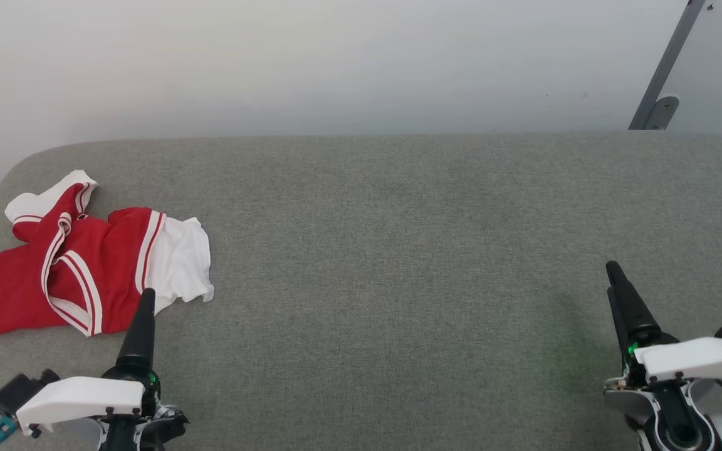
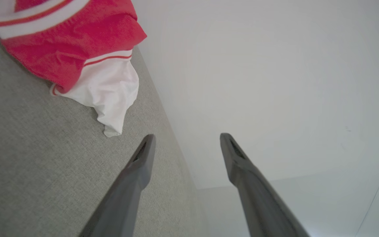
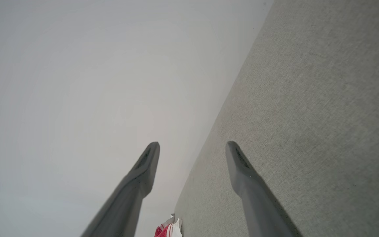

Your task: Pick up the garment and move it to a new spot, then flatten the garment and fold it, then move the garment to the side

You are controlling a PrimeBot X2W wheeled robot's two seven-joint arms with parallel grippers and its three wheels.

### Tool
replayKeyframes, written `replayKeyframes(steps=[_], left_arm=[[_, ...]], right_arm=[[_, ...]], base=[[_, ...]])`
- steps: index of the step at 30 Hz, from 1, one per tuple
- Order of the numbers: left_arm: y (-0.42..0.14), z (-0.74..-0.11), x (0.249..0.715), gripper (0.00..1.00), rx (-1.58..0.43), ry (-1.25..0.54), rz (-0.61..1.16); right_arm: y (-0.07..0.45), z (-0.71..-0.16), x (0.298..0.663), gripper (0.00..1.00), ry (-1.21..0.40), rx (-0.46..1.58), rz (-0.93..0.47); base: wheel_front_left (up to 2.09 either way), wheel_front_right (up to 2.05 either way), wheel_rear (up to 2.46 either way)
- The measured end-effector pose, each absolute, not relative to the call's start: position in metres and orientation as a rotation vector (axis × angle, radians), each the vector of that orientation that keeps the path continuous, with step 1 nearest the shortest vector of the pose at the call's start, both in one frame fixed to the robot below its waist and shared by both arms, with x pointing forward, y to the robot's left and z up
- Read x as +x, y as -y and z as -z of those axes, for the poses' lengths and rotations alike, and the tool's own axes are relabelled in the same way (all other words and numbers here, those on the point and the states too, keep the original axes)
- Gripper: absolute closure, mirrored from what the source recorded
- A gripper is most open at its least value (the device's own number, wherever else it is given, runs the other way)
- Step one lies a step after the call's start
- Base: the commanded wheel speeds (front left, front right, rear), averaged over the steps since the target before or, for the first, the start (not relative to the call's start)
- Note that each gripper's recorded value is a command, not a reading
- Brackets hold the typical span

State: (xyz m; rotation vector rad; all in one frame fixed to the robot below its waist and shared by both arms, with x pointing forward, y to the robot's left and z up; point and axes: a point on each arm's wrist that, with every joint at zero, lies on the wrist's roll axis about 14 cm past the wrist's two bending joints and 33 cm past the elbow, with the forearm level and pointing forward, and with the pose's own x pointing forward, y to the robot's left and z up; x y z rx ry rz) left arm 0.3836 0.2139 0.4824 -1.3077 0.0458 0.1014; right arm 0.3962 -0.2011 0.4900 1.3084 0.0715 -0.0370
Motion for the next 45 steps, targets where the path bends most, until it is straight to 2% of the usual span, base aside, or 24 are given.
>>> replayKeyframes(steps=[26,45], left_arm=[[-0.222,-0.501,0.388,0.00,-0.657,-0.027,-0.080],[-0.221,-0.512,0.390,0.00,-0.375,0.006,-0.052]], right_arm=[[0.201,-0.515,0.422,0.00,-0.035,0.727,-0.056],[0.200,-0.533,0.430,0.00,0.028,0.428,-0.093]], base=[[0.00,0.00,0.00],[0.00,0.00,0.00]])
